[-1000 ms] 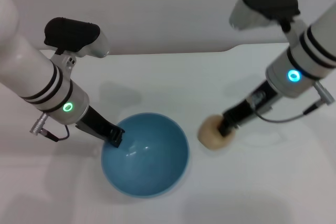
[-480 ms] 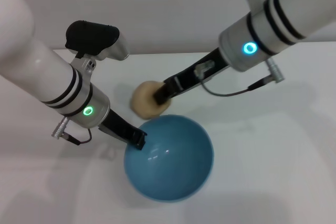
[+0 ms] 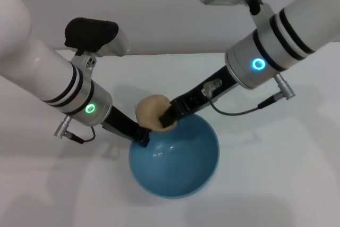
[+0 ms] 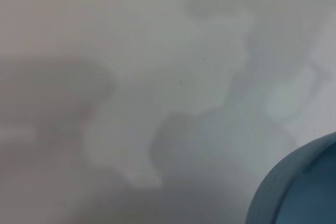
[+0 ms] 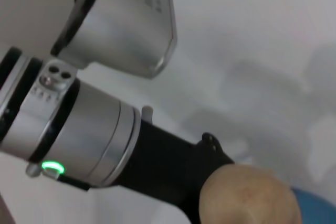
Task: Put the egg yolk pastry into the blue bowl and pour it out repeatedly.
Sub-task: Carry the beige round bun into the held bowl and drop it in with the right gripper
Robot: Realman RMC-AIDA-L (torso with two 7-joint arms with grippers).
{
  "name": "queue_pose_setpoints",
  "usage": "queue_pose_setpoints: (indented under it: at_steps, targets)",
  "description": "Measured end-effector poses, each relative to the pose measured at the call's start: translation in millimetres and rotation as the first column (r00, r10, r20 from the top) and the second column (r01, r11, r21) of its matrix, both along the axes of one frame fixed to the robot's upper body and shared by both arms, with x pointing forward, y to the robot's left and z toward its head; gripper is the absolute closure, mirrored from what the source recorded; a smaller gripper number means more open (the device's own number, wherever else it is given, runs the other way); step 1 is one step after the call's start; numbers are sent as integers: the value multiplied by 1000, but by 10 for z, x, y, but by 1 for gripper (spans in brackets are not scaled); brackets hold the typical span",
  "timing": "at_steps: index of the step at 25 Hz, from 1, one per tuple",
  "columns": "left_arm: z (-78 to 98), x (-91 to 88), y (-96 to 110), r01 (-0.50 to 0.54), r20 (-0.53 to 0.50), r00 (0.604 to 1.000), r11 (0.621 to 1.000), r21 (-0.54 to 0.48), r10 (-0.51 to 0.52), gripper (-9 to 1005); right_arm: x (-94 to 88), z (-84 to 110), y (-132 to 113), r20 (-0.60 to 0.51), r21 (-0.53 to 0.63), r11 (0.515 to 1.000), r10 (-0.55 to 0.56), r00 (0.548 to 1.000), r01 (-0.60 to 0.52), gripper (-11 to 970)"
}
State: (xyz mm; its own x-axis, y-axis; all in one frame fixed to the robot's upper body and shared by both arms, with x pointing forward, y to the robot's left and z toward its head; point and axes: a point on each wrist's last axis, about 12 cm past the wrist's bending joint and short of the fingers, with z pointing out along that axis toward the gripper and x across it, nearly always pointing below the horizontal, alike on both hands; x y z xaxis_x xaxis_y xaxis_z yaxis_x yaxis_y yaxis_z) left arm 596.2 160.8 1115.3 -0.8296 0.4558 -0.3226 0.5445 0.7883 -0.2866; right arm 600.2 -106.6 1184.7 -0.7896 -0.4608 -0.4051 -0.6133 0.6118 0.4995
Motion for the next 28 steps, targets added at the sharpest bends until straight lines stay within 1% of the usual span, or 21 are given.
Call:
queue_pose_setpoints:
  at_steps: [3,6,7,11,15,19,21,25,28]
  targets:
    - [3,4,-1,0,1,1000,1000,1,0,995,-24,1,-26,-21,-3,1000,10,1000,-10,916]
    - [7,8,4,-2,3,1000,1000,2,2,996,-23,17,-155,-65,17,1000,-14,998,15,917]
    - [7,8,4,-2,3,1000,1000,2,2,996,-23,17,-155,-65,17,1000,-14,998,15,919]
    - [8,7,7,-1,1,1000,1000,4,1,996,-29,26,-326,-108,38,998,-43,993,47,929]
    - [9,4,7,1,-2,1000,1000,5,-1,995,-46,-34,-432,-131,-2,998,-60,989,61,904]
    - [25,-2,-2,8,-4,1000,1000,3,-8,995,-28,-104,-465,-127,-37,996,-80,989,76,867]
    - [29,-9,-8,13,-6,1000,1000,4,-13,995,-26,-131,-435,-102,-37,999,-42,994,38,852]
    - [20,-19,-18,20,-8,1000,1000,10,-20,995,-31,-132,-417,-78,-27,1000,-9,997,6,826]
    - [15,-24,-24,23,-9,1000,1000,11,-23,995,-6,-98,-406,-48,-13,1000,-7,999,7,807]
